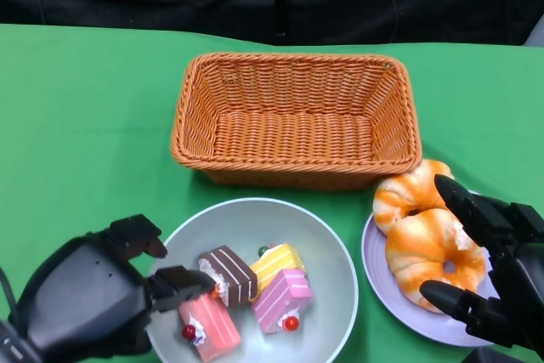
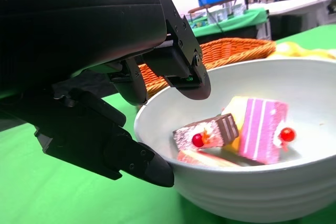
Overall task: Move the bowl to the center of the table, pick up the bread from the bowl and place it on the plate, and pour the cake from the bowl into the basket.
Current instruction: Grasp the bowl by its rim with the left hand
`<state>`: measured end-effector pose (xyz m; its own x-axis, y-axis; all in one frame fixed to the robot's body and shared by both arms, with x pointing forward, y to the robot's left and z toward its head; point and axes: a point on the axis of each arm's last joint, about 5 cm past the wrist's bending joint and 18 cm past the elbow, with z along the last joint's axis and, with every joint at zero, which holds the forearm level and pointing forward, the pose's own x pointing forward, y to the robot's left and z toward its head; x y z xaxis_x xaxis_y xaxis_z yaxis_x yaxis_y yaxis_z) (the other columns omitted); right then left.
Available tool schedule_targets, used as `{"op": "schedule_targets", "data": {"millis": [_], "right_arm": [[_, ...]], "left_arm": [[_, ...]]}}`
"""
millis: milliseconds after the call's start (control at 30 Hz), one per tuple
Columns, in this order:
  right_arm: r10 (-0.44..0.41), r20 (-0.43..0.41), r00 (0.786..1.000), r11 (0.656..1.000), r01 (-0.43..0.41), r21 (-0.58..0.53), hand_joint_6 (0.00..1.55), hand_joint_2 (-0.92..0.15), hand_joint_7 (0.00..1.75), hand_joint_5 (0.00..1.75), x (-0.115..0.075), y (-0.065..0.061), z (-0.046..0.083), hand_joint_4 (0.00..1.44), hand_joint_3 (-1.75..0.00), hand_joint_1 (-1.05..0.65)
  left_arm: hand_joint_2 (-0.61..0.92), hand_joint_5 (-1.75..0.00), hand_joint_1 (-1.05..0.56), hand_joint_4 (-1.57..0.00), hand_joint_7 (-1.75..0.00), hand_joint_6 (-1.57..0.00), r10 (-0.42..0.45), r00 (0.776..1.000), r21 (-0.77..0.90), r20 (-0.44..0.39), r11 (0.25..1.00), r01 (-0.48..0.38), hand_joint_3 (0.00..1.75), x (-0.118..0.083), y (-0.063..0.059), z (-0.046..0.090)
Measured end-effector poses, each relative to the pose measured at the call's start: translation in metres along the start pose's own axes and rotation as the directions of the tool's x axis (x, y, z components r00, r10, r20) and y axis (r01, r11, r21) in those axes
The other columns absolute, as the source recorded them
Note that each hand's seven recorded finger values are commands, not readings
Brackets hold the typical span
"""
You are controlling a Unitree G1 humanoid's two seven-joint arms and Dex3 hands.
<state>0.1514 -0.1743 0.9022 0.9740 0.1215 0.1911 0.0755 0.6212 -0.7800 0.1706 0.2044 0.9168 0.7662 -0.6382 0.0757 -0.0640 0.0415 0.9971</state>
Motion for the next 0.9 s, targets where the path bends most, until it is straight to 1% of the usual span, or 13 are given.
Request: {"op": "schedule_targets", "data": {"millis": [67, 100, 167, 333, 433, 533, 633, 733, 900], "right_arm": [[0.001, 0.0, 1.0, 1.0, -0.001, 0.0, 0.18, -0.92, 0.01, 0.48, 0.0, 0.0, 0.0, 0.0, -0.37, -0.6], [0.001, 0.0, 1.0, 1.0, -0.001, 0.0, 0.18, -0.92, 0.01, 0.49, 0.0, 0.0, 0.0, 0.0, -0.37, -0.6], [0.001, -0.001, 1.0, 1.0, -0.001, 0.0, 0.18, -0.92, 0.01, 0.49, 0.0, 0.0, 0.0, 0.0, -0.37, -0.6], [-0.002, 0.0, 1.0, 1.0, 0.002, -0.004, 0.18, -0.92, 0.01, 0.5, 0.0, 0.001, 0.0, 0.0, -0.37, -0.6], [-0.001, 0.001, 1.0, 1.0, 0.001, -0.005, 0.18, -0.92, 0.01, 0.5, 0.0, 0.001, 0.0, 0.0, -0.37, -0.6], [-0.002, 0.001, 1.0, 1.0, 0.002, -0.005, 0.19, -0.92, 0.01, 0.5, 0.0, 0.001, 0.0, 0.0, -0.37, -0.6], [-0.003, 0.001, 1.0, 1.0, 0.003, -0.006, 0.18, -0.92, 0.01, 0.5, 0.0, 0.001, 0.0, 0.0, -0.37, -0.6], [-0.003, 0.001, 1.0, 1.0, 0.003, -0.006, 0.19, -0.92, 0.01, 0.5, 0.0, 0.001, 0.0, 0.0, -0.37, -0.6], [-0.003, 0.001, 1.0, 1.0, 0.003, -0.006, 0.18, -0.92, 0.01, 0.49, -0.001, 0.001, 0.0, 0.0, -0.38, -0.6]], "left_arm": [[0.72, -0.86, -0.44, -0.38, -0.02, -0.74, -0.009, 1.0, 0.028, -0.009, 1.0, 0.009, 0.01, 0.006, -0.003, -0.004], [0.73, -0.81, -0.43, -0.41, -0.02, -0.76, -0.015, 1.0, 0.035, -0.015, 0.999, 0.016, 0.0, 0.009, -0.005, -0.005], [0.73, -0.79, -0.43, -0.45, -0.02, -0.78, -0.031, 0.999, 0.057, -0.017, 0.998, 0.032, 0.0, 0.014, -0.009, -0.009], [0.79, -0.75, -0.4, -0.52, -0.02, -0.82, -0.083, 0.996, 0.125, -0.013, 0.989, 0.084, 0.02, 0.03, -0.022, -0.021], [0.8, -0.68, -0.39, -0.55, -0.01, -0.83, -0.094, 0.995, 0.135, -0.017, 0.986, 0.095, 0.01, 0.038, -0.027, -0.025], [0.79, -0.66, -0.39, -0.56, -0.01, -0.82, -0.095, 0.995, 0.135, -0.02, 0.986, 0.097, 0.0, 0.046, -0.032, -0.025], [0.79, -0.65, -0.41, -0.56, 0.0, -0.82, -0.093, 0.995, 0.153, -0.025, 0.984, 0.095, 0.0, 0.055, -0.034, -0.027], [0.79, -0.64, -0.43, -0.57, 0.0, -0.82, -0.112, 0.993, 0.176, -0.039, 0.977, 0.117, 0.0, 0.059, -0.036, -0.03], [0.81, -0.64, -0.5, -0.57, 0.0, -0.82, -0.111, 0.992, 0.201, -0.053, 0.972, 0.119, 0.01, 0.069, -0.039, -0.031]]}}
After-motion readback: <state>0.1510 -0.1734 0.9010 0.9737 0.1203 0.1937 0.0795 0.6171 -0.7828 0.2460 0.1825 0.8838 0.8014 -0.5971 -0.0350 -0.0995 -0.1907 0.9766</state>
